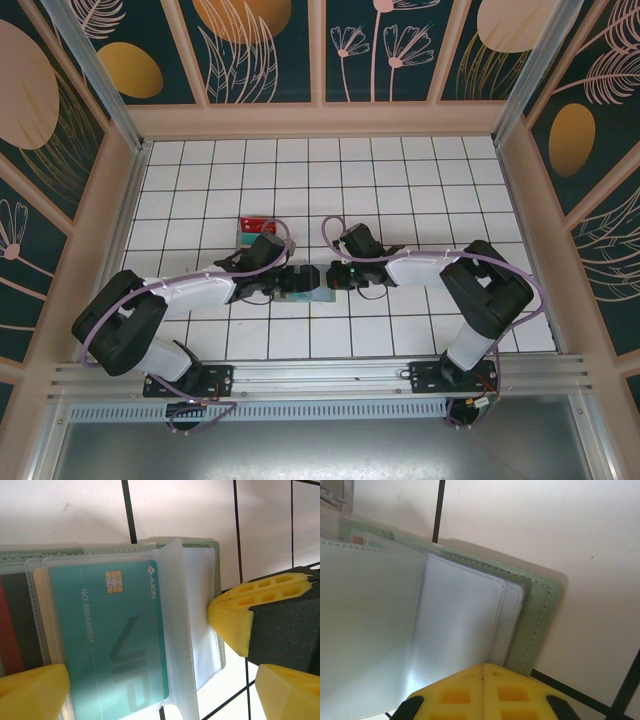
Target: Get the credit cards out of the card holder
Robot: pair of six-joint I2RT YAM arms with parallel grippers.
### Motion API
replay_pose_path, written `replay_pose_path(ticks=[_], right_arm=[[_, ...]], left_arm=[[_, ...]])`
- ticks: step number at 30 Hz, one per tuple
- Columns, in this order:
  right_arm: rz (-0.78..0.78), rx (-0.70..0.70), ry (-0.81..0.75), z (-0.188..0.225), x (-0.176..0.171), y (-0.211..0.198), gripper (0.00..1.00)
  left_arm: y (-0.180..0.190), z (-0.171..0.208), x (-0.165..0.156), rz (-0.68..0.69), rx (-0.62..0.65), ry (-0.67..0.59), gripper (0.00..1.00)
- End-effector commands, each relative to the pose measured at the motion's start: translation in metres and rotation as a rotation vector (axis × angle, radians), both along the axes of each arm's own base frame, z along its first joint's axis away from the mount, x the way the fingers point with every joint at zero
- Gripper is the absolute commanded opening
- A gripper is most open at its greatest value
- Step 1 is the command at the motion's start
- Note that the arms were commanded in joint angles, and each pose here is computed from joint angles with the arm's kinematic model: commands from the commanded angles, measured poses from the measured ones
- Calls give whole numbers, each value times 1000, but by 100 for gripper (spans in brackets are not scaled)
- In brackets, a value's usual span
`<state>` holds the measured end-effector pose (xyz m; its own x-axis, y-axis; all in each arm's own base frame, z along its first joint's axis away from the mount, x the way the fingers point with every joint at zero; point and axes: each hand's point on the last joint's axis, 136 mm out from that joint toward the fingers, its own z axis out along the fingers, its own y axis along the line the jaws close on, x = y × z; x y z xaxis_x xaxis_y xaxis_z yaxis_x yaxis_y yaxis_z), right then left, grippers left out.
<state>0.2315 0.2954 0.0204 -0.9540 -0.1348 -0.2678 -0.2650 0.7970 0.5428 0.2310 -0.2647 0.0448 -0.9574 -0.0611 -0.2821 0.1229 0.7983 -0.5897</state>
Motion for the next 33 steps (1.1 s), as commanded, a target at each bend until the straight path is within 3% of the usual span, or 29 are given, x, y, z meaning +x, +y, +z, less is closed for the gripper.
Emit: replay_pose_path(ticks=[1, 11, 17, 27, 33], right_arm=[[-2, -80, 73, -27, -17, -14, 5], [-17, -79, 48, -20, -8, -16, 6], [-20, -76, 63, -23, -11, -17, 6], [-101, -79, 19, -13, -3, -33, 6], [-185, -54, -11, 0, 8, -51, 6]], left_arm=[[-10, 2, -7, -40, -25, 14, 97], [-23, 38, -2, -68, -127, -57, 99], [-33, 32, -8, -104, -167, -4, 98], [-62, 62, -8, -167, -341, -15, 94], [-61, 63, -7, -157, -317, -31, 92]])
